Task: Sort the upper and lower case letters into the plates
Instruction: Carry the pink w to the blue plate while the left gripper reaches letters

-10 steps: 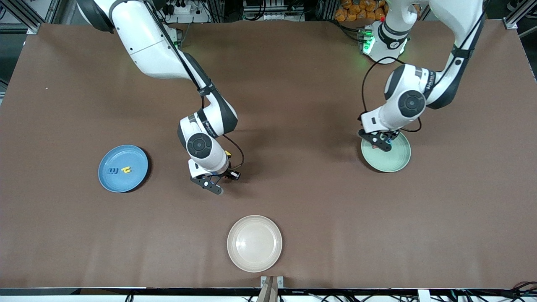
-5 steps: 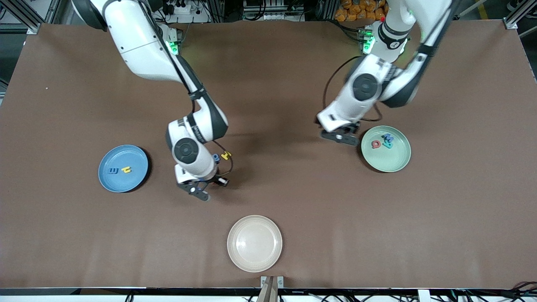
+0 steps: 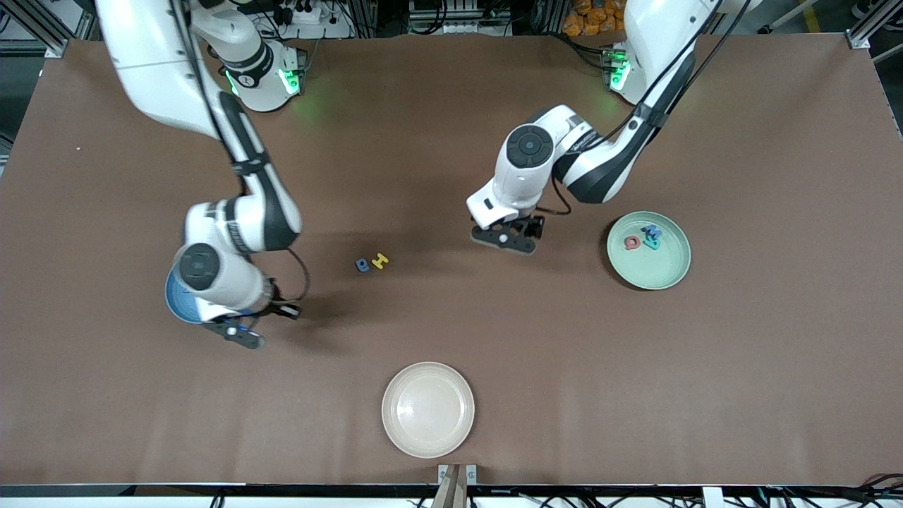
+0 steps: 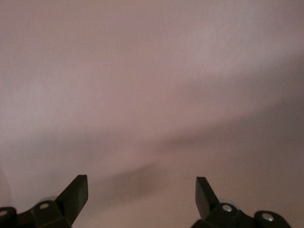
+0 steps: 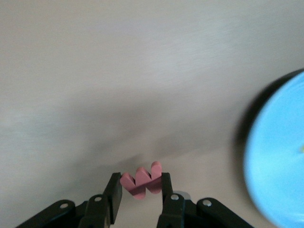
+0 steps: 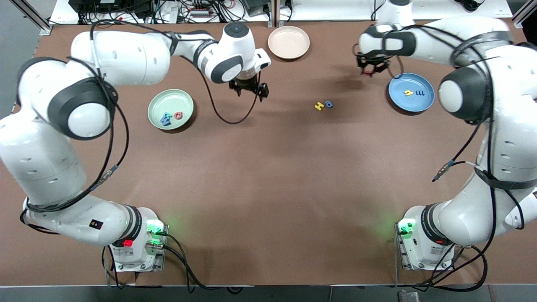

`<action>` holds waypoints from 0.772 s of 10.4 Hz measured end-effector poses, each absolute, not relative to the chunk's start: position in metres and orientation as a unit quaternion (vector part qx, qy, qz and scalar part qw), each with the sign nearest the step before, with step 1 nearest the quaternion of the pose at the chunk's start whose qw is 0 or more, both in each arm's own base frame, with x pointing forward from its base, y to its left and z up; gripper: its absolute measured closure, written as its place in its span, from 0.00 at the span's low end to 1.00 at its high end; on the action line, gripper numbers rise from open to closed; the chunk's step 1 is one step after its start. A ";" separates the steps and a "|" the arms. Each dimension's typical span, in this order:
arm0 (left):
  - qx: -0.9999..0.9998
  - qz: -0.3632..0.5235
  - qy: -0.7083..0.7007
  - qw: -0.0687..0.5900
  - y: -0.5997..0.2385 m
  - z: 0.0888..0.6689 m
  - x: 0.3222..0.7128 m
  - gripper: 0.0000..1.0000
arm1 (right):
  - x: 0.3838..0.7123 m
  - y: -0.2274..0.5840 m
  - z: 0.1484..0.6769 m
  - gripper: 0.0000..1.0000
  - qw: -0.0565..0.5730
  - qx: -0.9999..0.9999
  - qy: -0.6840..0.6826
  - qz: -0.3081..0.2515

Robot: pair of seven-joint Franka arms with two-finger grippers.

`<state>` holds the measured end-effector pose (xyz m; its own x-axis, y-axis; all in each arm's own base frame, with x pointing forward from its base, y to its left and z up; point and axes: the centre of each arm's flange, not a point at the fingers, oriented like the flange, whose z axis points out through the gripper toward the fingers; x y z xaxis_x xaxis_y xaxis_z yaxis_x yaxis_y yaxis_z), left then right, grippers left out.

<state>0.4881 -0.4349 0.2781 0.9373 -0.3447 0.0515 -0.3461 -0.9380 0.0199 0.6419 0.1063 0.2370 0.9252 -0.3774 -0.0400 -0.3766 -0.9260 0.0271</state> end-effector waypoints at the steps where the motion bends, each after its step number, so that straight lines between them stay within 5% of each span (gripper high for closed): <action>1: 0.975 0.043 -0.216 0.010 -0.464 0.274 0.488 0.00 | 0.626 0.059 0.241 0.62 0.008 0.984 -0.173 -0.037; 6: 0.941 0.159 -0.278 0.110 -0.534 0.276 0.476 0.00 | 0.594 -0.003 0.242 0.62 0.047 0.987 -0.142 -0.058; 8: 0.923 0.200 -0.282 0.167 -0.546 0.271 0.474 0.00 | 0.591 -0.007 0.241 0.38 0.051 0.984 -0.155 -0.069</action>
